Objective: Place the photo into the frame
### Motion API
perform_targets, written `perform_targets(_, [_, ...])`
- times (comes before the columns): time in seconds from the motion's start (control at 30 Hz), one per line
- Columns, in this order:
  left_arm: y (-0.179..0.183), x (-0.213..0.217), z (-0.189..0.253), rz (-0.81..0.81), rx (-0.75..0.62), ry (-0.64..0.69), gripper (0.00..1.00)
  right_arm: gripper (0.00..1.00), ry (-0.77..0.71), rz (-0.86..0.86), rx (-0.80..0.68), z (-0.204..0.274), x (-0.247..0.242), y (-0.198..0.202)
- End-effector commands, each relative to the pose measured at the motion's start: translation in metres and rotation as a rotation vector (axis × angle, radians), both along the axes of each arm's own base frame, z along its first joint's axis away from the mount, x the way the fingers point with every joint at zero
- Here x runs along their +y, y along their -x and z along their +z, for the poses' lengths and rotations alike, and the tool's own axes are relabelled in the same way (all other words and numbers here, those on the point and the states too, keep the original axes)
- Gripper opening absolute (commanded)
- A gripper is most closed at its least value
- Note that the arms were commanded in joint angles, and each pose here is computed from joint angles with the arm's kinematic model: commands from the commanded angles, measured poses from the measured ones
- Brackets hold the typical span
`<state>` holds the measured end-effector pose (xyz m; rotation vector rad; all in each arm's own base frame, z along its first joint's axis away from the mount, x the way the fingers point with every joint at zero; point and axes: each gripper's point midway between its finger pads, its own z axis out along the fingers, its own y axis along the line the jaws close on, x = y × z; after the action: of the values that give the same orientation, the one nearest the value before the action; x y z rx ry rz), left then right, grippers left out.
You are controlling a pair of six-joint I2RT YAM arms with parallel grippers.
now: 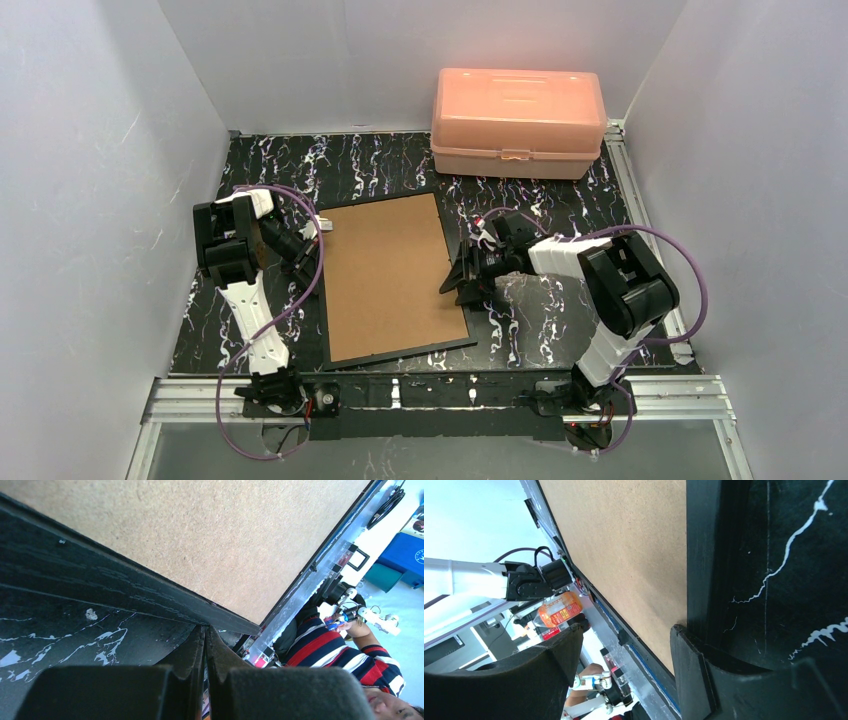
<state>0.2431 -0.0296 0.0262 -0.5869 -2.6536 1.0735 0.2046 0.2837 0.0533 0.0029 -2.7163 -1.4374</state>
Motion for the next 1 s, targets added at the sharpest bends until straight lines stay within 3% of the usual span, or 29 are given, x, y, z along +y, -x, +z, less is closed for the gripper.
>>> perform_targets(0.0, [-0.026, 0.007, -0.007, -0.034, -0.164, -0.032, 0.0, 0.73, 0.108, -0.013, 0.03, -0.027, -0.017, 0.013])
perform_targets(0.97, [-0.026, 0.007, -0.006, -0.031, -0.164, -0.032, 0.0, 0.74, 0.017, 0.011, 0.034, 0.002, -0.019, 0.035])
